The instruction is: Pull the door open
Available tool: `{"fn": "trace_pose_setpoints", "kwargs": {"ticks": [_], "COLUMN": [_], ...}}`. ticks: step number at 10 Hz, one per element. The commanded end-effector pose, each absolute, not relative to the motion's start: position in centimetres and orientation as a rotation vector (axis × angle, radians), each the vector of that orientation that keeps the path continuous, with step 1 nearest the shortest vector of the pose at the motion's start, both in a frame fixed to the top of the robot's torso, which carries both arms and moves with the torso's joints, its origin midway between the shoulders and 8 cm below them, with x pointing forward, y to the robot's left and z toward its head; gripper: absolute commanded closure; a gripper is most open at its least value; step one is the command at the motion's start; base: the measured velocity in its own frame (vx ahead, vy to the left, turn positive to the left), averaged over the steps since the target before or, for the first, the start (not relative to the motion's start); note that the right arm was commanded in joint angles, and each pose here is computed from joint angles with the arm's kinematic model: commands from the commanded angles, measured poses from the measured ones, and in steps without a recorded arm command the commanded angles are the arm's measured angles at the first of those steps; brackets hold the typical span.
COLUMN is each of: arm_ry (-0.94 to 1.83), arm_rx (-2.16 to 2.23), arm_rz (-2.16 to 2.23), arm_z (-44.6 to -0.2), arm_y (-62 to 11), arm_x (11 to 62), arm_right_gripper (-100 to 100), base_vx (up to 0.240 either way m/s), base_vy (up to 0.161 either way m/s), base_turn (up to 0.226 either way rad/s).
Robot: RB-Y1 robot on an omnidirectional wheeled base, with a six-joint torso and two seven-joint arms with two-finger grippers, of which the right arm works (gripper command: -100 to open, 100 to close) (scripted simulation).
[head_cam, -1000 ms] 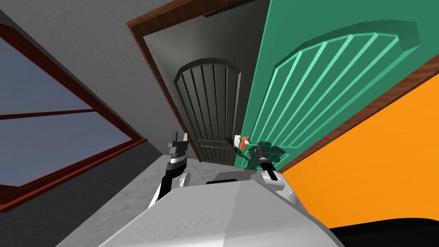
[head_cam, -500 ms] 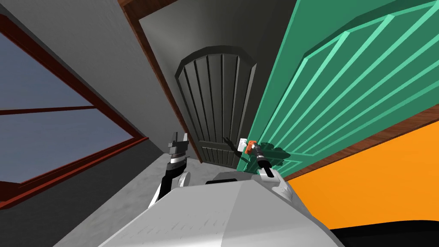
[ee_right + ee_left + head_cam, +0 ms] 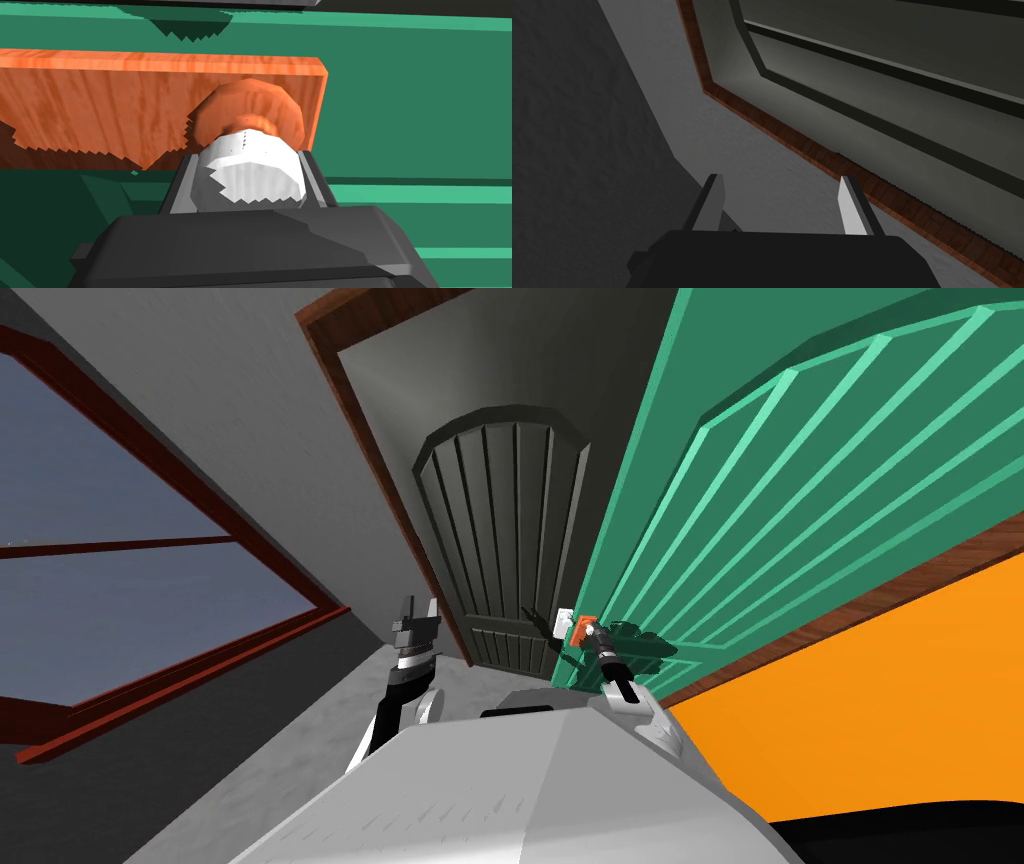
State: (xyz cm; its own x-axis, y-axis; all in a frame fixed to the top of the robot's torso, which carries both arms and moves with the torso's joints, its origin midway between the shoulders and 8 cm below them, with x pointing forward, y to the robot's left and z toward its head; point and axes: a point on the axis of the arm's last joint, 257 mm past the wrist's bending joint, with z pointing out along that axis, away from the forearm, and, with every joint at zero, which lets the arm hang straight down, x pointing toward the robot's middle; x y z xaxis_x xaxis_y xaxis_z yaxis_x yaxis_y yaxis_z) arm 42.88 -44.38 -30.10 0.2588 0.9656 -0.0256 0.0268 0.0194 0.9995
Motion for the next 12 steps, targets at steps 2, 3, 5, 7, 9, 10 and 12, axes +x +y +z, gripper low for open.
{"fn": "trace_pose_setpoints", "kwargs": {"ticks": [2, 3, 5, 7, 9, 10, 12], "arm_ry": [1.043, 1.044, 1.055, 1.068, 1.078, 1.082, 1.074], "arm_rx": [1.354, 1.359, 1.330, 1.310, 1.293, 1.286, 1.318], "arm_rz": [0.929, 0.919, 0.978, 1.024, 1.064, 1.081, 1.020], "arm_z": [-31.2, -31.4, -30.7, -30.2, -29.8, -29.6, -30.7], "arm_y": [-47.0, -47.4, -45.3, -43.6, -42.1, -41.5, -43.7], "arm_x": [40.9, 40.5, 41.5, 41.8, 42.1, 42.1, 41.2], "arm_right_gripper": [100, 100, -100, -100, -100, -100, -100], "base_vx": [-0.195, -0.205, -0.191, -0.203, -0.173, -0.198, -0.043], "base_vy": [-0.070, -0.056, 0.016, 0.049, 0.035, 0.008, -0.041], "base_turn": [-0.090, -0.091, 0.096, 0.103, 0.086, 0.064, -0.087]}}
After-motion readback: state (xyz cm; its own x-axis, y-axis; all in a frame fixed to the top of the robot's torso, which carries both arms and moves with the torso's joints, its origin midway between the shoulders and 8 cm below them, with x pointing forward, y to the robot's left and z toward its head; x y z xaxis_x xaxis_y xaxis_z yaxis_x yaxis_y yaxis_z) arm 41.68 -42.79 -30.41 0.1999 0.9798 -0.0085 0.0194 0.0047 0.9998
